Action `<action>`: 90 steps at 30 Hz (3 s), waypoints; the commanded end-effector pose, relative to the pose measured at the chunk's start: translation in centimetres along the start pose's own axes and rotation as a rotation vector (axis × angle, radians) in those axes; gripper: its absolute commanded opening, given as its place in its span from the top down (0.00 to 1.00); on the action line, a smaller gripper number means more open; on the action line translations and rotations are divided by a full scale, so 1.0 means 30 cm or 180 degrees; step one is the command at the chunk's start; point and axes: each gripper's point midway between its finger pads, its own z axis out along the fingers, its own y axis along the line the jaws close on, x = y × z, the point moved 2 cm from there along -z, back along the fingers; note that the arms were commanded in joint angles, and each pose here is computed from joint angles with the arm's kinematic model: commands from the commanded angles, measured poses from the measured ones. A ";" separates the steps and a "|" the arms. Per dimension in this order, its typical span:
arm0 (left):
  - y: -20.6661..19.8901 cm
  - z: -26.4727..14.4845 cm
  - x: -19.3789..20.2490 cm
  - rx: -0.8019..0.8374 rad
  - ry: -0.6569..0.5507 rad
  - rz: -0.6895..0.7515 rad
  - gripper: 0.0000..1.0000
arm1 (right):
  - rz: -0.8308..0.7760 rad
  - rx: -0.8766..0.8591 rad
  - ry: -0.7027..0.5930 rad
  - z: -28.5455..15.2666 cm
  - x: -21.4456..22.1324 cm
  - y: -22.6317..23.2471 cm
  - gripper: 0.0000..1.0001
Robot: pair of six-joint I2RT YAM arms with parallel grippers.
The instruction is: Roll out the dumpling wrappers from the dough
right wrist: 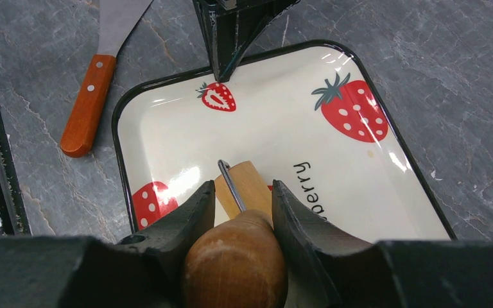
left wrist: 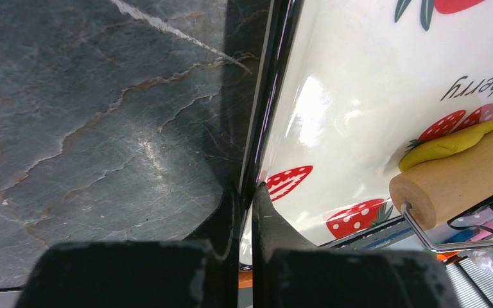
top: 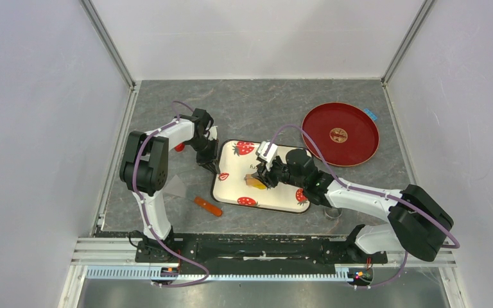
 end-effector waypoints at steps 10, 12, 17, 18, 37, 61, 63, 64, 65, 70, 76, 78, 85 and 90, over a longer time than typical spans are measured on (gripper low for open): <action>0.098 0.004 -0.081 -0.0516 -0.0395 -0.0044 0.98 | 0.1688 -0.1070 0.2741 -0.364 0.597 0.390 1.00; 0.099 0.004 -0.082 -0.0521 -0.0399 -0.0043 0.98 | 0.1691 -0.1086 0.2753 -0.368 0.597 0.392 1.00; 0.100 0.003 -0.083 -0.0526 -0.0405 -0.0043 0.98 | 0.1712 -0.1080 0.2768 -0.378 0.601 0.396 1.00; 0.101 0.003 -0.083 -0.0527 -0.0403 -0.0042 0.98 | 0.1720 -0.1070 0.2767 -0.379 0.601 0.395 1.00; 0.100 0.001 -0.082 -0.0521 -0.0401 -0.0048 0.98 | 0.1756 -0.0955 0.2851 -0.387 0.624 0.389 1.00; 0.093 -0.009 -0.088 -0.0492 -0.0432 -0.0034 0.98 | 0.1257 -0.0197 0.1261 -0.043 -0.022 0.023 1.00; 0.092 -0.009 -0.089 -0.0488 -0.0431 -0.0036 0.98 | 0.1271 -0.0169 0.1103 -0.022 -0.080 -0.009 1.00; 0.091 -0.009 -0.089 -0.0481 -0.0436 -0.0033 0.98 | 0.1292 -0.0187 0.0996 -0.011 -0.110 -0.021 1.00; 0.091 -0.009 -0.088 -0.0478 -0.0429 -0.0033 0.98 | 0.1320 -0.0250 0.0897 -0.003 -0.137 -0.025 1.00; 0.089 -0.012 -0.091 -0.0468 -0.0442 -0.0030 0.98 | 0.1335 -0.0156 0.0624 0.026 -0.218 -0.078 1.00; 0.081 -0.024 -0.096 -0.0444 -0.0480 -0.0012 0.98 | 0.1299 0.0101 0.0396 0.037 -0.254 -0.141 1.00; 0.077 -0.031 -0.098 -0.0434 -0.0519 0.0002 0.98 | 0.1303 0.0185 0.0287 0.037 -0.263 -0.156 1.00; 0.058 -0.070 -0.114 -0.0374 -0.0709 0.0063 0.77 | 0.1384 0.0399 -0.0062 0.041 -0.282 -0.206 1.00; 0.038 -0.090 -0.118 -0.0327 -0.0825 0.0132 0.60 | 0.1496 0.0590 -0.0250 0.047 -0.239 -0.242 1.00</action>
